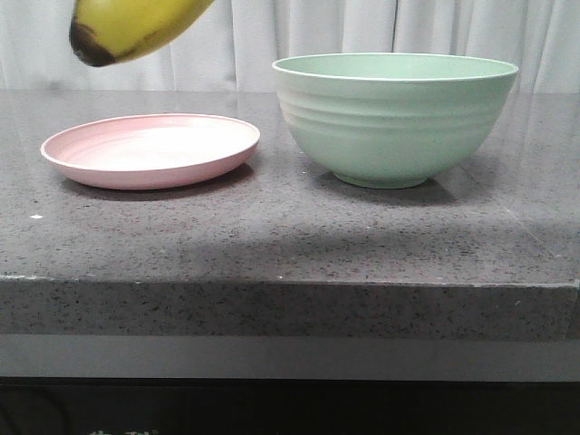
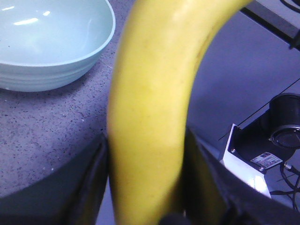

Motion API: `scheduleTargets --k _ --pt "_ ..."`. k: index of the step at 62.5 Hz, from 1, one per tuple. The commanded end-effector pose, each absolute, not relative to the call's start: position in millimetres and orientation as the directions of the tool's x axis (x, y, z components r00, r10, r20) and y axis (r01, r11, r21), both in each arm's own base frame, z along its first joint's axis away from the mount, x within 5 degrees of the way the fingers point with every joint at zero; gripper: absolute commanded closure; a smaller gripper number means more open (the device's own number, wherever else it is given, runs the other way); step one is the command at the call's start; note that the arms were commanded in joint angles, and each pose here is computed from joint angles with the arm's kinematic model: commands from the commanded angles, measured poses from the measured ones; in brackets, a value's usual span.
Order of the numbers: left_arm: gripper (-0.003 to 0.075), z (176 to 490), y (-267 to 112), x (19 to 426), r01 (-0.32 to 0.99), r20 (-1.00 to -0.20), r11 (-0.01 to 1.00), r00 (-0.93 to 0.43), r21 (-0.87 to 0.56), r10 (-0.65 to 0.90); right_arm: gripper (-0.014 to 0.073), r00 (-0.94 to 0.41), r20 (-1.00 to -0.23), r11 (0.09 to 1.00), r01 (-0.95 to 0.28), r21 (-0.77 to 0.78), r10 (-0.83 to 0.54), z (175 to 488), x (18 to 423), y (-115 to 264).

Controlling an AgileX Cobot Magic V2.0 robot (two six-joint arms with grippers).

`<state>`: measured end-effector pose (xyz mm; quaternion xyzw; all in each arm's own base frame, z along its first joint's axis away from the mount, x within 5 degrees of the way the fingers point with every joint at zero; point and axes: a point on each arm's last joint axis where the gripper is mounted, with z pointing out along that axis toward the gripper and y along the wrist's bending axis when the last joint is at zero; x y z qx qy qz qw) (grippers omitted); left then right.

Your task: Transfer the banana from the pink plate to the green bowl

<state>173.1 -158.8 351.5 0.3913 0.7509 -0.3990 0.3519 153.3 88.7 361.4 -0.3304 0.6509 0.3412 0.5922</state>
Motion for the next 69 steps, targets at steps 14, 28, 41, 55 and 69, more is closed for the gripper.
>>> scheduleTargets --k 14,28,41,55,69 --pt "0.0532 368 -161 170 0.867 -0.87 0.359 -0.439 -0.345 0.225 -0.0067 0.038 -0.993 0.477 -0.878 0.021 0.115 368 181 113" --pt "0.0532 368 -161 170 0.867 -0.87 0.359 -0.439 -0.345 0.225 -0.0067 -0.006 -0.995 0.367 -0.929 0.043 0.102 357 195 136" --pt "0.0532 368 -161 170 0.867 -0.87 0.359 -0.439 -0.345 0.225 -0.0067 -0.006 -0.995 0.335 -0.941 0.041 0.103 362 204 148" --pt "0.0532 368 -161 170 0.867 -0.87 0.359 -0.439 -0.345 0.225 -0.0028 0.011 -0.994 0.334 -0.942 0.026 0.109 367 206 149" --pt "0.0532 368 -161 170 0.867 -0.87 0.359 -0.439 -0.345 0.225 0.0148 0.012 -0.994 0.334 -0.942 0.025 0.109 368 206 149"
